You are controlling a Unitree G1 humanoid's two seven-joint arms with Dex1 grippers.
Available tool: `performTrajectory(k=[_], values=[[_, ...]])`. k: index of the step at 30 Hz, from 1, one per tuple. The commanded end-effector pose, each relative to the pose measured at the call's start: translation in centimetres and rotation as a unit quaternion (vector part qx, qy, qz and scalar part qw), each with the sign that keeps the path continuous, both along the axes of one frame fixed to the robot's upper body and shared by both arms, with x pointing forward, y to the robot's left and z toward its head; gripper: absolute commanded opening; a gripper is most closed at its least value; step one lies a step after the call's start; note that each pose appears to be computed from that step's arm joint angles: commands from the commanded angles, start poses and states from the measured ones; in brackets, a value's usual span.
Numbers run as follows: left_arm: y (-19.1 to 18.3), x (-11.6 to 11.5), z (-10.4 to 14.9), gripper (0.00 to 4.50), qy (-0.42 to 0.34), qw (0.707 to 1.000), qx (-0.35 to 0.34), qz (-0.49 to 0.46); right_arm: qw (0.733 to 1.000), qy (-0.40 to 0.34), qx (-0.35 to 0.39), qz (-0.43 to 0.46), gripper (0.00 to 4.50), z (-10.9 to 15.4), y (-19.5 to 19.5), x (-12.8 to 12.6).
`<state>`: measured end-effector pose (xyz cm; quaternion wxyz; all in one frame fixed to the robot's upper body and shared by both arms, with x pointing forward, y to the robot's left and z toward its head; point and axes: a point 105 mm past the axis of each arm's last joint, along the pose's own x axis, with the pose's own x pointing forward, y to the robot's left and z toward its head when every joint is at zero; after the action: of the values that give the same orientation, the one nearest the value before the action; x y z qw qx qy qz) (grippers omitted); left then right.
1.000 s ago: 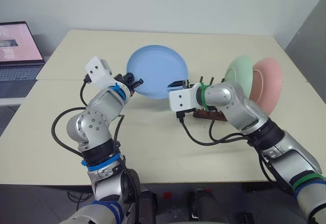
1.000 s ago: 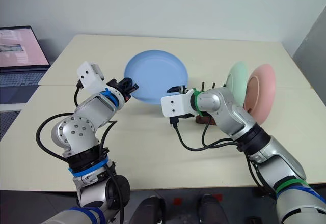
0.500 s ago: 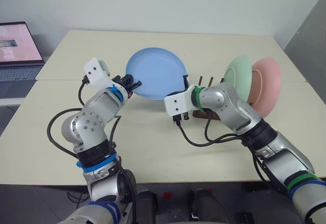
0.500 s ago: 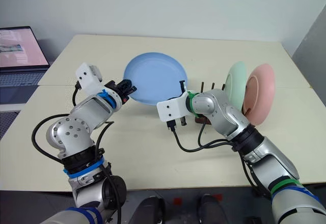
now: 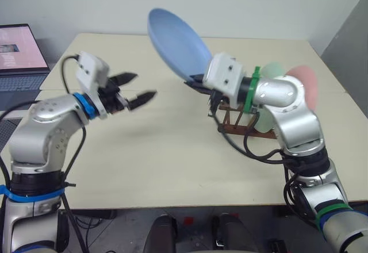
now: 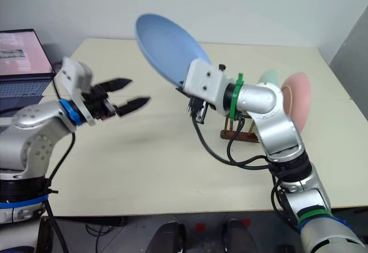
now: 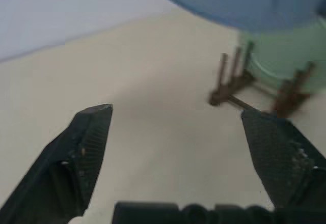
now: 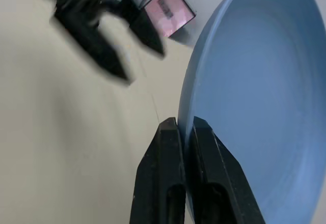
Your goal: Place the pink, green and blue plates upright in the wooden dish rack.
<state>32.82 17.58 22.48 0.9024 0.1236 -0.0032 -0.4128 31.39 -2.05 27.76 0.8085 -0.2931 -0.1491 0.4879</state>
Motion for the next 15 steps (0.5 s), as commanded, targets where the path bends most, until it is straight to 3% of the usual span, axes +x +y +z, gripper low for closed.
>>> performTrajectory(k=[1, 6, 15], values=[[-3.0, -2.2, 1.4, 4.47, -0.052, 0.994, 0.018, -0.096, 0.990, 0.063, 0.123, -0.007, 0.00, 2.6, -1.9, -1.1], [-4.9, -4.1, 1.1, 4.47, -0.063, 0.983, 0.037, -0.169, 0.959, 0.156, 0.235, -0.027, 0.00, 3.2, -4.5, -1.5], [-5.4, -5.9, 4.3, 4.47, -0.067, 0.964, -0.006, -0.257, 0.896, 0.255, 0.356, -0.064, 0.00, 2.6, -6.9, -1.5]])
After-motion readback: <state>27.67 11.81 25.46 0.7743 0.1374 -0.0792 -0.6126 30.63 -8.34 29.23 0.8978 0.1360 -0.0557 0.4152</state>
